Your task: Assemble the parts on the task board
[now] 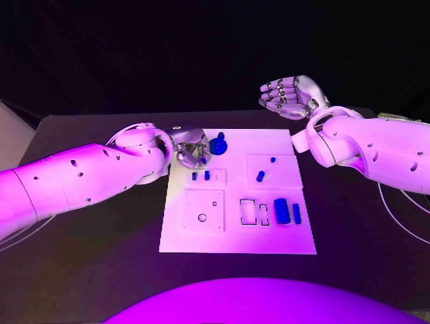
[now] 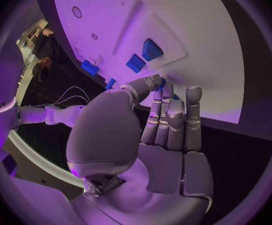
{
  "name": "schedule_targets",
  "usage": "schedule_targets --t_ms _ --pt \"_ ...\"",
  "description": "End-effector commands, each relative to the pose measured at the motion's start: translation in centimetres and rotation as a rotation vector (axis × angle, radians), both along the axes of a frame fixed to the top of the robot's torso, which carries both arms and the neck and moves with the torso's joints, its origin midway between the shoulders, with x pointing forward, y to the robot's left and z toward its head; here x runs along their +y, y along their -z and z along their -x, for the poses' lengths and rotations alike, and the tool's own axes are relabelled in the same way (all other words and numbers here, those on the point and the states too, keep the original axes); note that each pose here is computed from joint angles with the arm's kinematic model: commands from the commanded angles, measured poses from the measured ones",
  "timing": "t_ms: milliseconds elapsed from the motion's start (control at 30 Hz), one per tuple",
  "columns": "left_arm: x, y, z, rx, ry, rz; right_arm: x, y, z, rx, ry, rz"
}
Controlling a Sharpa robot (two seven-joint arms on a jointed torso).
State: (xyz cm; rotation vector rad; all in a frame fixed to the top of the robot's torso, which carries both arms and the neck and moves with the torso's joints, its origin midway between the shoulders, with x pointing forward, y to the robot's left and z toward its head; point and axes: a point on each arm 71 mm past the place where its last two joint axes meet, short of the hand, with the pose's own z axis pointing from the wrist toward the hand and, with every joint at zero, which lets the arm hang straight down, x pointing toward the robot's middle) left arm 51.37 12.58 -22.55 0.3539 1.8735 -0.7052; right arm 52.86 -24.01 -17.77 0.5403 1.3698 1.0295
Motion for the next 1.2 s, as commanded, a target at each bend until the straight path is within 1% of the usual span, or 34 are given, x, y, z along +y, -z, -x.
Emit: schedule_targets --t_ms 33,333,600,1200 --pt "-0.26 0.77 0.35 0.025 0.017 -0.038 0.16 0.00 0.06 -0.002 -0.019 -0.001" --pt "-0.07 0.94 0.35 0.024 0.011 -0.044 0.12 0.01 0.05 -0.001 -0.018 0.000" --pt "0.08 0.89 0.45 0.012 0.008 -0.034 0.09 0.05 0.05 0.000 -0.018 0.000" --pt "0.25 0.89 0.49 0.016 -0.008 -0.025 0.10 0.12 0.05 0.001 -0.017 0.000"
